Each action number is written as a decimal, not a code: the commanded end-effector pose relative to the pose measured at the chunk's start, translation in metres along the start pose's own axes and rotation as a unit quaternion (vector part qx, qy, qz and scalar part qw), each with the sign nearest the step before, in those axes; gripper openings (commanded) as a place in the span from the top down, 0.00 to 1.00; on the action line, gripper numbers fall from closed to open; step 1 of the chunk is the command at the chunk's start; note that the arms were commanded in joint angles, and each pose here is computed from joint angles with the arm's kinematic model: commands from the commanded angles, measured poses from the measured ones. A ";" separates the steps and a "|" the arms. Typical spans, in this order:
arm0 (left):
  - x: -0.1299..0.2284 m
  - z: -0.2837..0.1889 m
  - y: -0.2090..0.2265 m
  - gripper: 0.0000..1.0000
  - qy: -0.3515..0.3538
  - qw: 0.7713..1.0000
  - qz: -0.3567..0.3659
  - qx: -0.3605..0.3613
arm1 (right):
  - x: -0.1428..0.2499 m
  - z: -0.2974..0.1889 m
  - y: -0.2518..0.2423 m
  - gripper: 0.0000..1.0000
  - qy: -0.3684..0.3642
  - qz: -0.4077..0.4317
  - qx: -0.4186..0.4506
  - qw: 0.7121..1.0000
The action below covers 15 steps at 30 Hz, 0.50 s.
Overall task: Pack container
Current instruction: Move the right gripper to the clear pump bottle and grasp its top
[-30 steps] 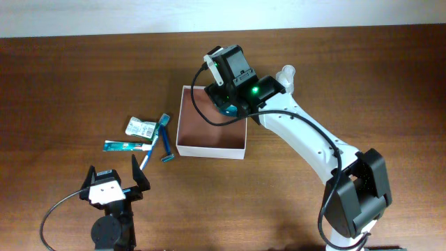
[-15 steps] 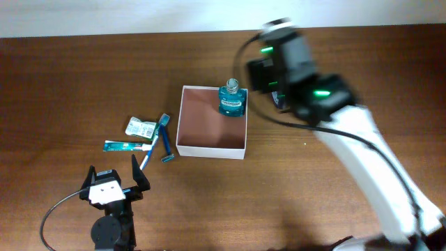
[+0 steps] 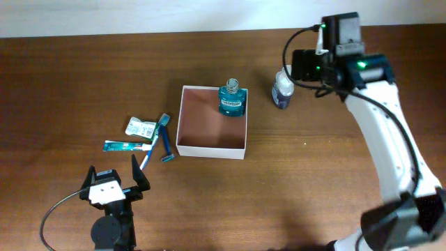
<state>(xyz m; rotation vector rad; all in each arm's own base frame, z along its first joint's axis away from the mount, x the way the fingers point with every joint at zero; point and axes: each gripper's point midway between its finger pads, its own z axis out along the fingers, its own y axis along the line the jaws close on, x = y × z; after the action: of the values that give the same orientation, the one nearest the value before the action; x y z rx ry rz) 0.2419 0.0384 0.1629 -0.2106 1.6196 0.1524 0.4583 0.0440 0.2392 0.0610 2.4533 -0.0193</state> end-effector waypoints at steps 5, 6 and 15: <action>0.001 0.000 -0.001 0.00 -0.002 1.000 0.007 0.003 | 0.000 0.031 0.020 0.08 0.006 -0.007 -0.042 0.999; 0.001 0.000 -0.001 0.01 -0.001 1.000 0.008 0.003 | 0.000 0.035 0.021 0.09 0.007 -0.008 -0.044 0.999; 0.001 0.000 -0.001 0.01 -0.002 1.000 0.007 0.003 | 0.012 0.067 0.046 0.13 0.027 -0.023 -0.063 0.997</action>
<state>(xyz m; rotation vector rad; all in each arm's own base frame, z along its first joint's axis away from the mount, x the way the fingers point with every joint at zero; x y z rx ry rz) 0.2419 0.0384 0.1629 -0.2106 1.6196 0.1524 0.4921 0.0735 0.1987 -0.0037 2.4684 0.0937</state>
